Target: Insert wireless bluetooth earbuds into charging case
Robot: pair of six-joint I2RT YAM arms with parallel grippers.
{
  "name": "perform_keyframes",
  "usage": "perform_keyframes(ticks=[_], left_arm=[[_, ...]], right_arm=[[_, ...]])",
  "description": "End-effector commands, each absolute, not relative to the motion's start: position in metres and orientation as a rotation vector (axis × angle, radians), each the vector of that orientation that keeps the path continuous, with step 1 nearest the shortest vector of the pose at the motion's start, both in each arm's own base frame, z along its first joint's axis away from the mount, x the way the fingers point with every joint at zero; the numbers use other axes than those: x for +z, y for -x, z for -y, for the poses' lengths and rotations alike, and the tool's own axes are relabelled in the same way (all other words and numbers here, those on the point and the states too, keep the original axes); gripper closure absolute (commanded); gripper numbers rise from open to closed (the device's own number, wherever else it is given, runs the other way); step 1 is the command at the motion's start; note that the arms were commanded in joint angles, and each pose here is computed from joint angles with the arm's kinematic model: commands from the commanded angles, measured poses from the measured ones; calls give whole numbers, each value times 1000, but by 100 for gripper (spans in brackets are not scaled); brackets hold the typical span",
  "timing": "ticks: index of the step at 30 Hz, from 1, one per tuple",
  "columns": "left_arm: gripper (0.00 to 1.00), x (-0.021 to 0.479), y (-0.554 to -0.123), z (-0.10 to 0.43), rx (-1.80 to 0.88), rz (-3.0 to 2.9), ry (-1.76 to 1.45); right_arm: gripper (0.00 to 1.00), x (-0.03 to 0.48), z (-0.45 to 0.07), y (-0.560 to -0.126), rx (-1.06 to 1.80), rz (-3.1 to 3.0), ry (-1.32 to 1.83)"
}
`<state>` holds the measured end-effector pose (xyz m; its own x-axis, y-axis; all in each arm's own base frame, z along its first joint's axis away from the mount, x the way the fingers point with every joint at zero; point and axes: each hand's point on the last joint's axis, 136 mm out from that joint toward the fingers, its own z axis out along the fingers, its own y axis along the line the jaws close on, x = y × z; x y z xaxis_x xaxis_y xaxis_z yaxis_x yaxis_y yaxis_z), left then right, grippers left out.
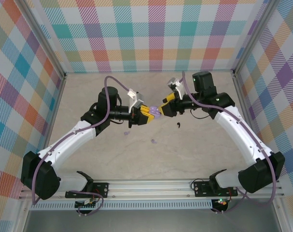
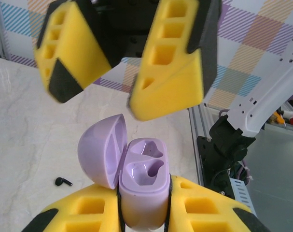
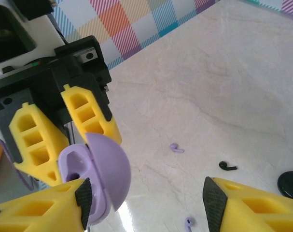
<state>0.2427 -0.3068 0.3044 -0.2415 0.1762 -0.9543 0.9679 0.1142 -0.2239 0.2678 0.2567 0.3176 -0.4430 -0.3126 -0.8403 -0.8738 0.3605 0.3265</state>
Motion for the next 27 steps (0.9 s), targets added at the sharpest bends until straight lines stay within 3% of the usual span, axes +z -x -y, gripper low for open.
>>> perform_keyframes(ticks=[1, 7, 16, 27], left_arm=[[90, 301, -256, 302, -1286, -1589, -1079], [90, 296, -266, 289, -1265, -1626, -1015], [90, 297, -259, 270, -1247, -1657, -950], [90, 299, -248, 253, -1200, -1687, -901]], right_arm=[[35, 324, -246, -269, 979, -1926, 975], [34, 277, -227, -276, 851, -2125, 882], [37, 180, -232, -269, 905, -2444, 789], [48, 101, -266, -249, 932, -2638, 852]])
